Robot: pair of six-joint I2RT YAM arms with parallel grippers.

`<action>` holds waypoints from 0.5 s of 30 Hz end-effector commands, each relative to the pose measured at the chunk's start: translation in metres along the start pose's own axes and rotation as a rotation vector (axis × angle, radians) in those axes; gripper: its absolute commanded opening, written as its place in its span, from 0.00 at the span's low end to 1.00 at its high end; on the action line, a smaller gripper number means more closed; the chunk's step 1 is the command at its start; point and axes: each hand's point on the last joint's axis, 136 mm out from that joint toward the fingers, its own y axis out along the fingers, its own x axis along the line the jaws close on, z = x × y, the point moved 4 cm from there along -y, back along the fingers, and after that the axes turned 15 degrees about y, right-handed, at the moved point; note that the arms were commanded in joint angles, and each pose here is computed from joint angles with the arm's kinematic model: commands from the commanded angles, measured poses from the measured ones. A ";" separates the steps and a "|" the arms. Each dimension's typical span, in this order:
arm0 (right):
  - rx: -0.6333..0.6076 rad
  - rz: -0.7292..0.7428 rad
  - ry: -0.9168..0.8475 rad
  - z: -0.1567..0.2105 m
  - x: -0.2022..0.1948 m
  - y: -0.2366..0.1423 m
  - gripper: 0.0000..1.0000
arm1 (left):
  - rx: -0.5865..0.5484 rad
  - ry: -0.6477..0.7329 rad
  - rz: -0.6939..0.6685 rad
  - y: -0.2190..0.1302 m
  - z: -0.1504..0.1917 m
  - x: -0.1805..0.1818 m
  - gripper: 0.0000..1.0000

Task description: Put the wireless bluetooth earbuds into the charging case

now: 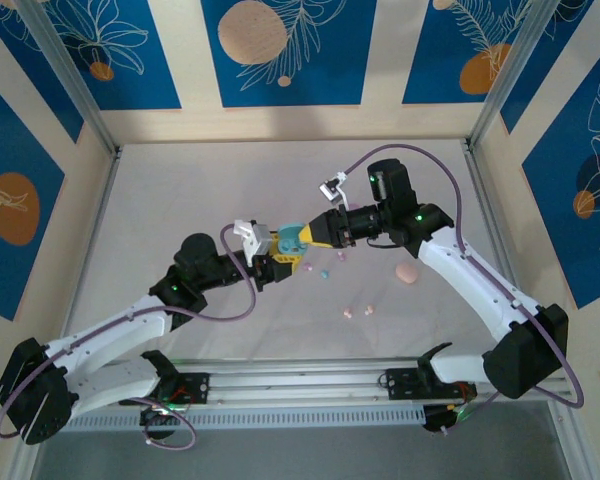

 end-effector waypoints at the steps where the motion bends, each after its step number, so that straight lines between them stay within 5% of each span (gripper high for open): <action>1: -0.004 0.049 0.009 0.003 -0.004 0.001 0.26 | -0.145 0.059 0.028 -0.001 -0.037 -0.004 0.34; 15: 0.002 0.076 -0.004 0.004 -0.002 0.005 0.29 | -0.143 0.044 0.034 0.002 -0.035 -0.003 0.33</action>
